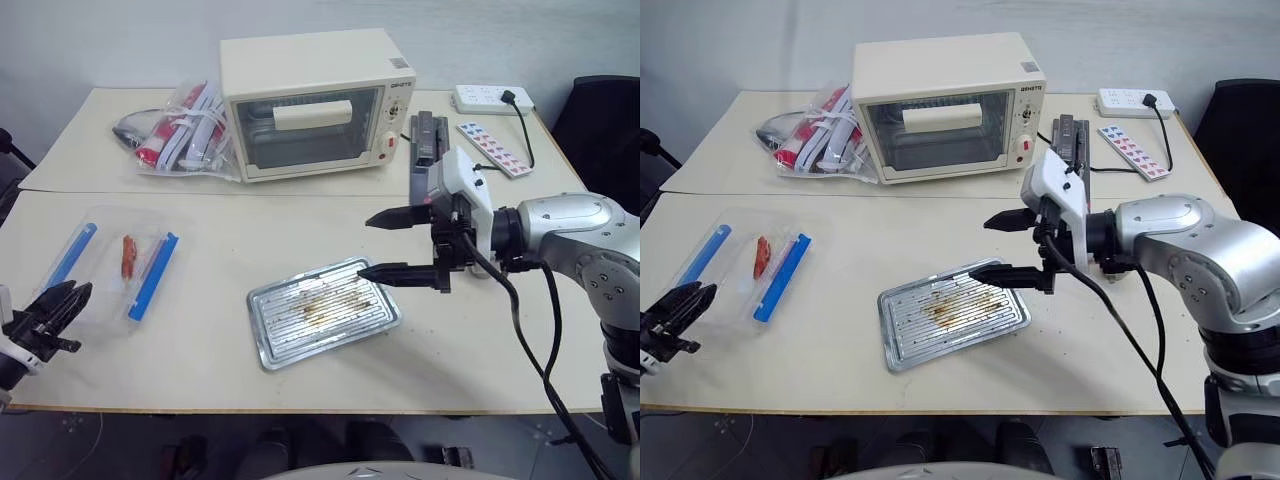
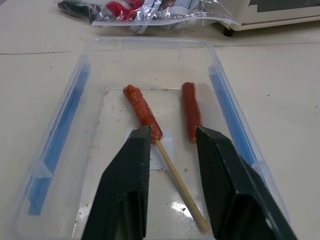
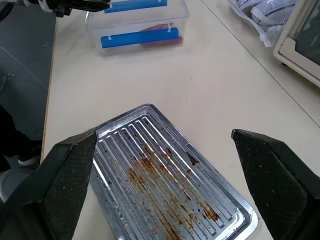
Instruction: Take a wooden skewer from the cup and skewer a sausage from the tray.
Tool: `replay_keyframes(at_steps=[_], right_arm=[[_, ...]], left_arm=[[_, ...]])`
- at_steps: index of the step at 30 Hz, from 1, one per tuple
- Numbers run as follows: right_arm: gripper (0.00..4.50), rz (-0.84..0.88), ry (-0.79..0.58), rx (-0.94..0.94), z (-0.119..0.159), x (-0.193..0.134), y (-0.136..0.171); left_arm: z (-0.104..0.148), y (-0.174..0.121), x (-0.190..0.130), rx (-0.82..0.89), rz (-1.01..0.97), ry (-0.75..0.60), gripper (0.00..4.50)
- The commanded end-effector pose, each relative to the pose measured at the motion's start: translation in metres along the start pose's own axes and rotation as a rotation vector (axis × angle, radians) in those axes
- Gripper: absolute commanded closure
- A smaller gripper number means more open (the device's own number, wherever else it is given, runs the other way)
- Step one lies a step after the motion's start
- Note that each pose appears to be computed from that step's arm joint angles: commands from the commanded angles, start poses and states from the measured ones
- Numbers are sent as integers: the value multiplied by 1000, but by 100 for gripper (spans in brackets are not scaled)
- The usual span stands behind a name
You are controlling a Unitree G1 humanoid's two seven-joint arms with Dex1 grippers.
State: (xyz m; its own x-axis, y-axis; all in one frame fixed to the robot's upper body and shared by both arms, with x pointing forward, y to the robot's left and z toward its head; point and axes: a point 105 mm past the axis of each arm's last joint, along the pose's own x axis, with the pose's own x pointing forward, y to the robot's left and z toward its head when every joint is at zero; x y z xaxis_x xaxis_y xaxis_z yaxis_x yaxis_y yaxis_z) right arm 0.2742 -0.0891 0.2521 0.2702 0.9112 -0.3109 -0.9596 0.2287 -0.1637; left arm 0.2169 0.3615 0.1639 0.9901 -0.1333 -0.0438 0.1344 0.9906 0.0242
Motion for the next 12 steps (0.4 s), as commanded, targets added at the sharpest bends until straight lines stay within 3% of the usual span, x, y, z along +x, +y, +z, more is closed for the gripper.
replay_keyframes(at_steps=[1, 6, 12], right_arm=[[2, 0, -37, -41, 9, -2, 0], [2, 14, -44, -36, 8, -1, -1], [2, 39, -41, -28, 2, 0, -1]], left_arm=[[33, 9, -29, 25, 8, -58, 248], [44, 23, -83, 16, -11, 16, 248], [62, 33, -113, 50, -16, 74, 248]])
